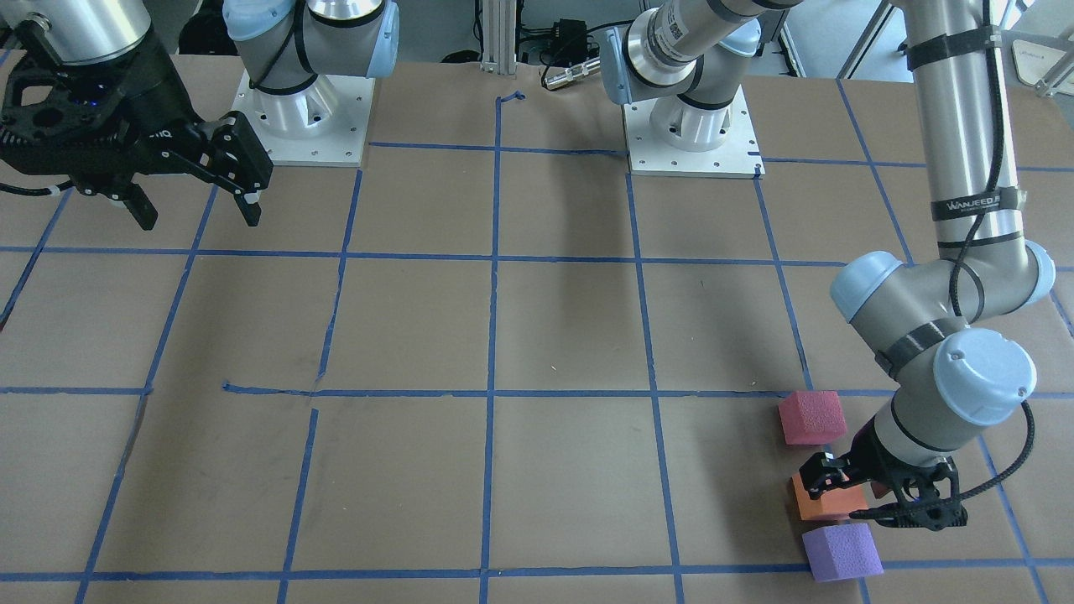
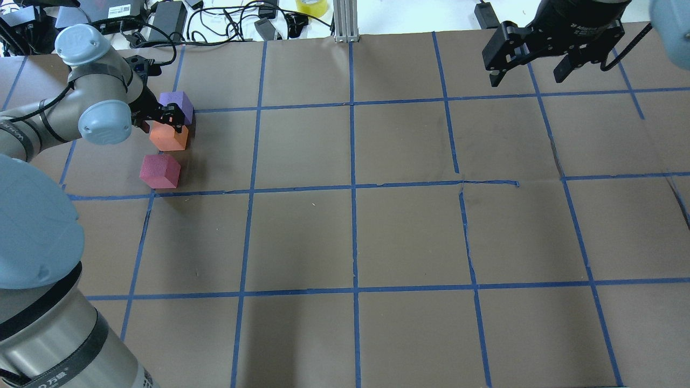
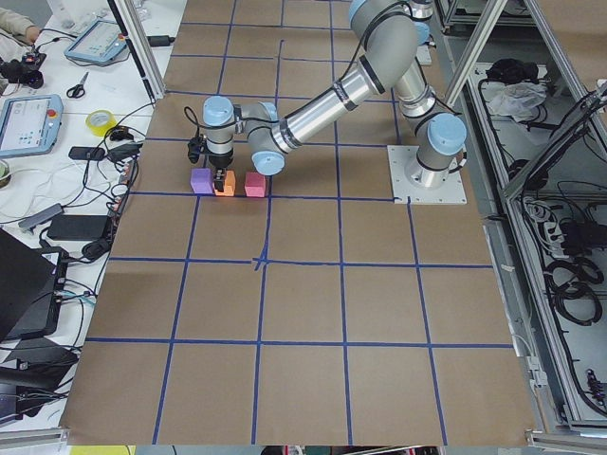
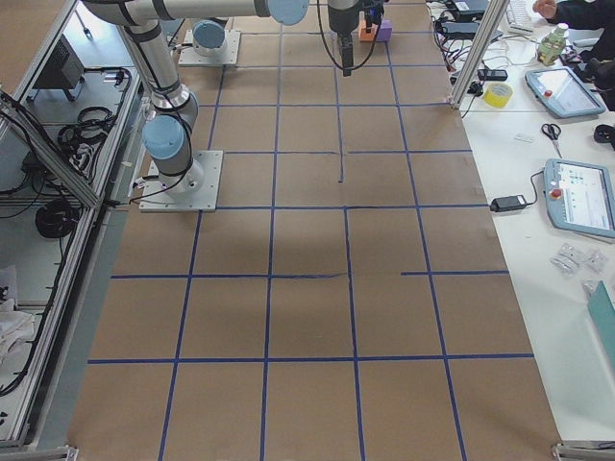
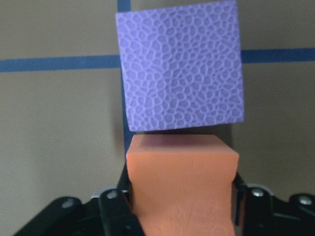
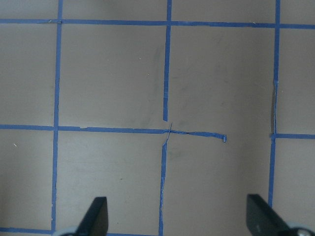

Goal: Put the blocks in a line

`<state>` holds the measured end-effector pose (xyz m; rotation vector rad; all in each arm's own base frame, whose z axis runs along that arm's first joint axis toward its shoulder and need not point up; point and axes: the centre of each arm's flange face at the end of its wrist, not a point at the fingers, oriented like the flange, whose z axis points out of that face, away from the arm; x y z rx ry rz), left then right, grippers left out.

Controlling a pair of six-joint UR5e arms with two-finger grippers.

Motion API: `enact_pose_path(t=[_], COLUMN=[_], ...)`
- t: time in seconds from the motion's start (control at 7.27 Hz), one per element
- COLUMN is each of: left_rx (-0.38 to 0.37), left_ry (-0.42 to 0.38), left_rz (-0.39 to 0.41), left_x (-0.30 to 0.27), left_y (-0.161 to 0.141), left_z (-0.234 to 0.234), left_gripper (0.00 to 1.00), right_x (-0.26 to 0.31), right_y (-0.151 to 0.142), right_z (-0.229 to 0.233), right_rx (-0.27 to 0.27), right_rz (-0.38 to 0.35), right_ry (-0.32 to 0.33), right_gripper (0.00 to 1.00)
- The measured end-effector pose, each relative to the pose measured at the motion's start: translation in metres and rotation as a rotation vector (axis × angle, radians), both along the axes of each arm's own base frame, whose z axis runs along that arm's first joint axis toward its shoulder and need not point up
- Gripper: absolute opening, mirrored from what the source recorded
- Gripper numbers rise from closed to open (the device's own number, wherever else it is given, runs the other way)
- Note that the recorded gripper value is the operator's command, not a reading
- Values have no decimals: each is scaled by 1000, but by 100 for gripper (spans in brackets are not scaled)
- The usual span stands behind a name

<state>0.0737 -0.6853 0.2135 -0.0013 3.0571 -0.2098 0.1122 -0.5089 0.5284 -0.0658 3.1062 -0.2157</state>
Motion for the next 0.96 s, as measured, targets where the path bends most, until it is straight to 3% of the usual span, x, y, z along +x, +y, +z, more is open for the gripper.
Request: enact_pose_path(t=[0.41,0.69,0.96], left_rx=[61,109,96], left_ry=[12,42,48], left_rz=[-6,1,11], left_x=[-19,-66,-136], left_y=[18,49,97], left_z=[68,157,249], left_gripper=[100,100,100], right_x=[0,-1,-1], right_y=[0,1,0], right_z=[-3,-3,-3], right_rx=[5,4,4], right_rz=[2,3,4], right_ry=[1,3,3], right_gripper=[100,100,100])
